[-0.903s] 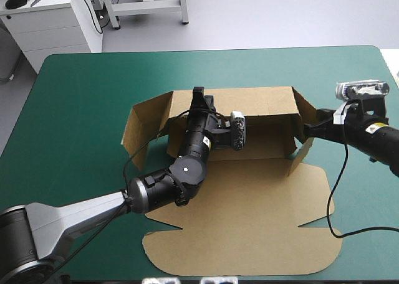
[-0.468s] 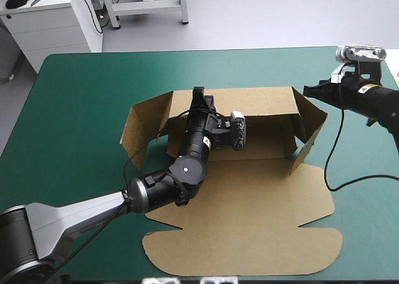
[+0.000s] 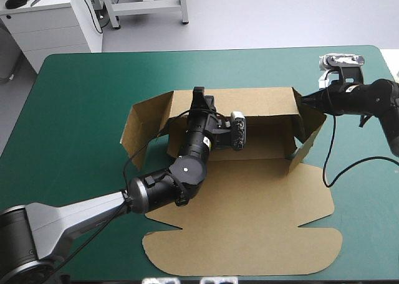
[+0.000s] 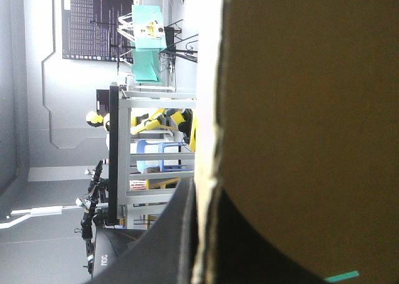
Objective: Fold the box
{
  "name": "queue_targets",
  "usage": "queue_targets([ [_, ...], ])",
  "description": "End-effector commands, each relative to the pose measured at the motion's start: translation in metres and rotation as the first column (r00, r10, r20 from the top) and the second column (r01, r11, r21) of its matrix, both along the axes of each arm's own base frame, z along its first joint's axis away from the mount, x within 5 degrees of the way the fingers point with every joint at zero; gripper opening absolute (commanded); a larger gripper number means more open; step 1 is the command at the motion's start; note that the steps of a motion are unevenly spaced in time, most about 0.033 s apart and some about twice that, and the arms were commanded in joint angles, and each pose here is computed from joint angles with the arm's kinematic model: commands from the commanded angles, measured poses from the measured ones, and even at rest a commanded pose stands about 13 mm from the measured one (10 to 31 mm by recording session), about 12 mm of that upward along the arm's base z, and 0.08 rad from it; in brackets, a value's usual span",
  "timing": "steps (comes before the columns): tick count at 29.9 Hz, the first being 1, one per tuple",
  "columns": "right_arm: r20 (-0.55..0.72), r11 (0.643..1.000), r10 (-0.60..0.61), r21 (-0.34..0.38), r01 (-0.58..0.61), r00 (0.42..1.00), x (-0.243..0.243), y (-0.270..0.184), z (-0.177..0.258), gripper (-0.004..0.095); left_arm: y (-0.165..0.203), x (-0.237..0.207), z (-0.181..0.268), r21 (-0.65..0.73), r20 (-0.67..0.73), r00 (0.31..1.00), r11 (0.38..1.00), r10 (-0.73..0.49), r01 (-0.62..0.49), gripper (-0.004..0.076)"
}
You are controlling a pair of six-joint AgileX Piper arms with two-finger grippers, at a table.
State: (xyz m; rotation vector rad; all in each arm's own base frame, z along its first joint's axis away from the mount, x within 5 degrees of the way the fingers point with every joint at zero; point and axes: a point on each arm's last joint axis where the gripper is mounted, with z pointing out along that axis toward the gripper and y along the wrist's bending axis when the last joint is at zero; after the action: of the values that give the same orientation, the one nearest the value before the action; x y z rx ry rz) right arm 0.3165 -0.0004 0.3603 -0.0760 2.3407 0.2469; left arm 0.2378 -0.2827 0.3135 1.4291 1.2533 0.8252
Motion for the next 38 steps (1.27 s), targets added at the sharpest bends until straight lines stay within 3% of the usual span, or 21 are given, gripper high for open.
queue_targets([
  [1,0.06,1.0,0.027,-0.016,-0.026,0.998,-0.011,0.0,0.021,-0.002,0.008,-0.004,0.032,-0.056,0.092,0.996,0.998,0.01,-0.005,-0.0008],
  [5,0.001,0.997,0.068,-0.023,-0.068,0.998,-0.015,0.002,0.014,-0.002,0.009,-0.004,0.032,-0.057,0.09,0.996,0.998,0.011,-0.006,-0.0008],
  [13,0.013,0.994,0.109,-0.008,-0.109,0.994,-0.039,0.008,-0.013,-0.002,0.009,-0.004,0.032,-0.057,0.09,0.996,0.998,0.011,-0.006,-0.0008],
  [27,0.228,0.986,0.165,-0.075,-0.152,0.96,-0.084,0.014,-0.048,-0.002,0.009,-0.004,0.032,-0.055,0.091,0.996,0.998,0.01,-0.005,-0.0008],
  [38,0.243,0.937,0.35,-0.095,-0.337,0.905,-0.09,0.027,-0.056,0.0027,0.007,-0.005,0.031,-0.056,0.086,0.996,0.998,-0.008,0.012,-0.0008],
])
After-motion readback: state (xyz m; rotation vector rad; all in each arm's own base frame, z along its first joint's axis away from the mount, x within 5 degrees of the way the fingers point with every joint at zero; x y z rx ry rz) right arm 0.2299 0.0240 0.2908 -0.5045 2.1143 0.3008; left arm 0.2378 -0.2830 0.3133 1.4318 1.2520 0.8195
